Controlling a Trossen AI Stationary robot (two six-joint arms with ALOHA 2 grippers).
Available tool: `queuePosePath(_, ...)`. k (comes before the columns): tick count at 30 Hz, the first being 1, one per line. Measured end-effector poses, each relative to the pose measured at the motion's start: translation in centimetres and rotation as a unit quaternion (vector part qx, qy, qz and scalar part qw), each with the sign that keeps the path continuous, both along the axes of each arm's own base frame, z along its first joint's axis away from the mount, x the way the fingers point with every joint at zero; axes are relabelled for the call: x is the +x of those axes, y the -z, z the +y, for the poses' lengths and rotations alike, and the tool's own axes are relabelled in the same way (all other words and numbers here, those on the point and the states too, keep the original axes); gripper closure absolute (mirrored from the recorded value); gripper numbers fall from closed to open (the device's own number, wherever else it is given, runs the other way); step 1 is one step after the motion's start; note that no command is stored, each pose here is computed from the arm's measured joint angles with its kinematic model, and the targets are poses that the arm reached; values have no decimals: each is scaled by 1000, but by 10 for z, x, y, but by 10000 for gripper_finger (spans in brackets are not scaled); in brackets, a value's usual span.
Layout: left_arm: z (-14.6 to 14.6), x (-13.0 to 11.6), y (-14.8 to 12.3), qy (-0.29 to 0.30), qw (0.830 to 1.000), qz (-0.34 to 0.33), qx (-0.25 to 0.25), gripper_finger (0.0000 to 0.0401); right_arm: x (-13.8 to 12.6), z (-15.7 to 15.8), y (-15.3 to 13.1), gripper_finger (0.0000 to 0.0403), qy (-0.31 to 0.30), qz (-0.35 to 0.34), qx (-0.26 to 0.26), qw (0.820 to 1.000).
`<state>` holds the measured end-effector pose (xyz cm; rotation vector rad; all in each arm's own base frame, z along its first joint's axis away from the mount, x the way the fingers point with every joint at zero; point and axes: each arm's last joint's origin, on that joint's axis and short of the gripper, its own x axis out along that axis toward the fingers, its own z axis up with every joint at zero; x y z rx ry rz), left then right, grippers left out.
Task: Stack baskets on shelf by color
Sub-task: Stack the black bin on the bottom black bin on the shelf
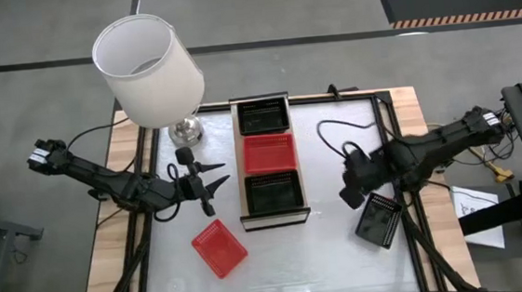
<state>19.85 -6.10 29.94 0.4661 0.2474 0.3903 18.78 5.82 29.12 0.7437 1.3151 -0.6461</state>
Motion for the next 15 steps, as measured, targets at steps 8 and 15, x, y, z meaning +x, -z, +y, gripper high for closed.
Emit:
queuePosePath(8,0,0,0,0,1000,1,2,263,-12,32,42,308,109,41,60,991)
queuePosePath(15,1,0,0,-10,1000,1,5,263,-9,41,62,204,206,86,61,973)
